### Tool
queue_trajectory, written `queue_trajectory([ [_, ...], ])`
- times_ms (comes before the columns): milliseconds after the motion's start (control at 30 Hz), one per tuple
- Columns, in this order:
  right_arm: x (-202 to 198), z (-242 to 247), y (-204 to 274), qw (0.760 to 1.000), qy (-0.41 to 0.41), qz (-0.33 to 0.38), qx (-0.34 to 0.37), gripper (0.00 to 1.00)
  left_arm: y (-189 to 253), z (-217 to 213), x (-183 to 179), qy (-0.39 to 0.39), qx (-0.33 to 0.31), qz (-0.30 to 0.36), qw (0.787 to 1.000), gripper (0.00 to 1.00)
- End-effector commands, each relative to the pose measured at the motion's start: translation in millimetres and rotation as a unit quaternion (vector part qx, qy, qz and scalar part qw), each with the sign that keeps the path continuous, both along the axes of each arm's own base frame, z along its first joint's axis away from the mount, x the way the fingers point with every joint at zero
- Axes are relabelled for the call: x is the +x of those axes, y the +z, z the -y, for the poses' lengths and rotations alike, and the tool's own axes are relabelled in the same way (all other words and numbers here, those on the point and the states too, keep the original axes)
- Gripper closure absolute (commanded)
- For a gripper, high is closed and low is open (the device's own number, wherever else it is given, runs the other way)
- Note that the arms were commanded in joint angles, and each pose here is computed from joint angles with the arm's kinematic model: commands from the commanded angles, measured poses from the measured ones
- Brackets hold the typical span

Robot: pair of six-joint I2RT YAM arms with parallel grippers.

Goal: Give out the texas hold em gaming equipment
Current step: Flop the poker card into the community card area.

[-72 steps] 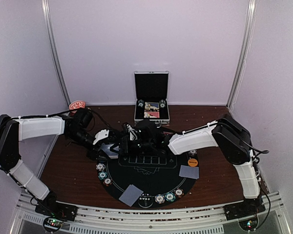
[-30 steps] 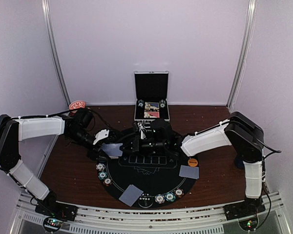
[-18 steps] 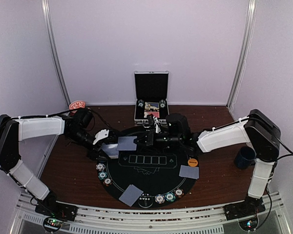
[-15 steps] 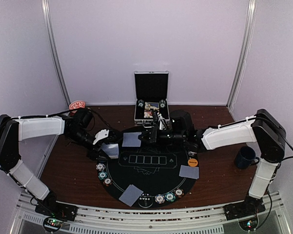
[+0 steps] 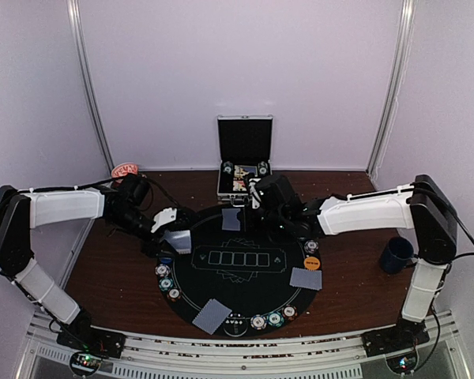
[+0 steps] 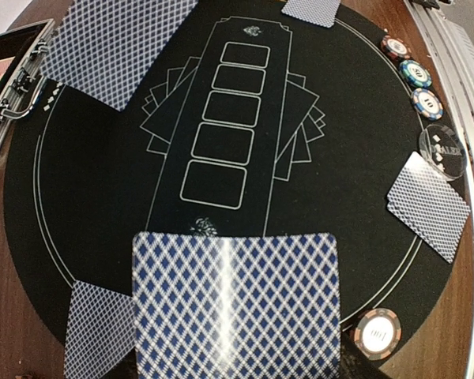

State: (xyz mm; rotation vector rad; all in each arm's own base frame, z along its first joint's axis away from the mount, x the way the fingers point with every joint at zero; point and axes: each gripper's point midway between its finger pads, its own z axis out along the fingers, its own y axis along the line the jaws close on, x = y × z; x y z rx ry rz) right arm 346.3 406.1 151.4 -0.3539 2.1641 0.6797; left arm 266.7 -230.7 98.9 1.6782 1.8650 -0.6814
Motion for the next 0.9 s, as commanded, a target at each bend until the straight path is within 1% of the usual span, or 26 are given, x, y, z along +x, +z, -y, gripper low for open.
queue_trajectory([
  [0,4.6,0.4,-7.7,0.994,-0.027,0.047,-0.096,1.00,3.9,-4.0,16.9,0.028,-0.002,0.017,0.999,0.42],
  [233,2.8,-11.8,-12.8,0.975,-0.052,0.104,-0.192,1.00,8.4,-14.5,35.0,0.062,-0.004,0.020,0.998,0.42],
  [333,2.8,-14.7,-16.4,0.961,-0.072,0.128,-0.235,1.00,9.7,-15.2,36.6,0.064,-0.009,0.018,0.998,0.42],
  [467,0.5,-26.6,-29.8,0.946,-0.071,0.148,-0.280,1.00,9.6,-14.7,36.2,0.064,-0.010,0.016,0.998,0.41],
  [667,-11.8,-57.9,-53.1,0.939,-0.022,0.162,-0.304,1.00,10.4,-14.4,36.2,0.064,-0.012,0.016,0.998,0.41],
  [867,-20.8,-85.2,-68.1,0.945,0.028,0.158,-0.287,1.00,9.8,-13.6,35.2,0.062,-0.014,0.013,0.998,0.41],
])
